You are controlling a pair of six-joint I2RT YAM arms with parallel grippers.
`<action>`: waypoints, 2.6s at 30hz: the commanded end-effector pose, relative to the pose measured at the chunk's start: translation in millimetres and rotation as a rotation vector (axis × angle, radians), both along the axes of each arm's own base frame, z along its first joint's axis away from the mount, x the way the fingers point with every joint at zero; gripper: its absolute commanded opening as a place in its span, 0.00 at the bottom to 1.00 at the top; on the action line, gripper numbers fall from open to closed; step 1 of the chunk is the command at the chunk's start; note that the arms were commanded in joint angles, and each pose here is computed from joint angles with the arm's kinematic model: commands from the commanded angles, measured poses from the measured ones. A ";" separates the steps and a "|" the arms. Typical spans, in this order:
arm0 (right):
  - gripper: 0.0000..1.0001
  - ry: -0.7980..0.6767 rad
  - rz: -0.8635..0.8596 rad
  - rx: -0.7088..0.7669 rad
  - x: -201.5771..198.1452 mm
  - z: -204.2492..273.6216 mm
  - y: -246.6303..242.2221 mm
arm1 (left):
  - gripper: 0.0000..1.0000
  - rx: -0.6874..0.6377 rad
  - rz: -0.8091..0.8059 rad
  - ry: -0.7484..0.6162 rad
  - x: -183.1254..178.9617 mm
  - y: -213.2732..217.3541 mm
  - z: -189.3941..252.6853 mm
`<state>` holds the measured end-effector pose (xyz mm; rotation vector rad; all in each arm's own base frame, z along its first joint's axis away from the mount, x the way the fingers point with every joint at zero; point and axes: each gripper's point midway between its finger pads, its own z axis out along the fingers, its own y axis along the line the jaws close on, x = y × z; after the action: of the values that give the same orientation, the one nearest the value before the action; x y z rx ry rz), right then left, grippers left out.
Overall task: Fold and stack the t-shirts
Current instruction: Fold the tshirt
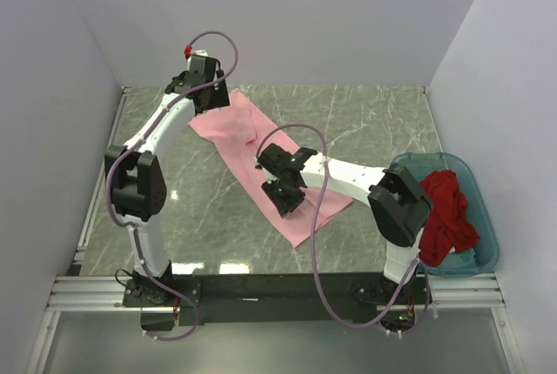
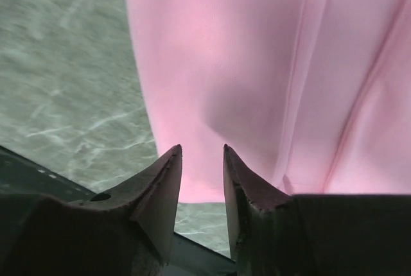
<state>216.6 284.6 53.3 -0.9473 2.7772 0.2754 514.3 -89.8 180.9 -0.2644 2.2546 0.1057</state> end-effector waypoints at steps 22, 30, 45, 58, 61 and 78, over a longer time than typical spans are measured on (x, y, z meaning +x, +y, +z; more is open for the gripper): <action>0.36 0.235 0.185 -0.062 -79.5 -47.4 59.3 | 1.00 -0.177 0.112 -0.006 -170.0 33.1 19.6; 0.38 0.259 0.250 0.119 -99.6 -3.4 111.4 | 0.99 -0.190 0.102 0.012 -173.1 29.9 13.1; 0.48 -0.077 -0.321 0.204 11.8 45.7 -19.9 | 0.80 -0.243 -0.023 0.148 -109.0 -40.2 -41.1; 0.48 -0.114 -0.473 0.243 17.9 42.8 -67.9 | 0.71 -0.139 -0.038 0.273 -49.6 -83.2 -113.5; 0.48 -0.105 -0.486 0.254 18.7 39.5 -66.8 | 0.70 -0.122 -0.044 0.297 -45.9 -86.4 -129.7; 0.51 -0.099 -0.511 0.244 33.5 32.3 -64.3 | 0.84 -0.068 -0.159 0.247 27.8 -115.4 -153.7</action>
<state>234.3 216.2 74.0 -0.2155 2.7455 0.4372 536.5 -197.4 29.6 -0.1600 2.5111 -0.0086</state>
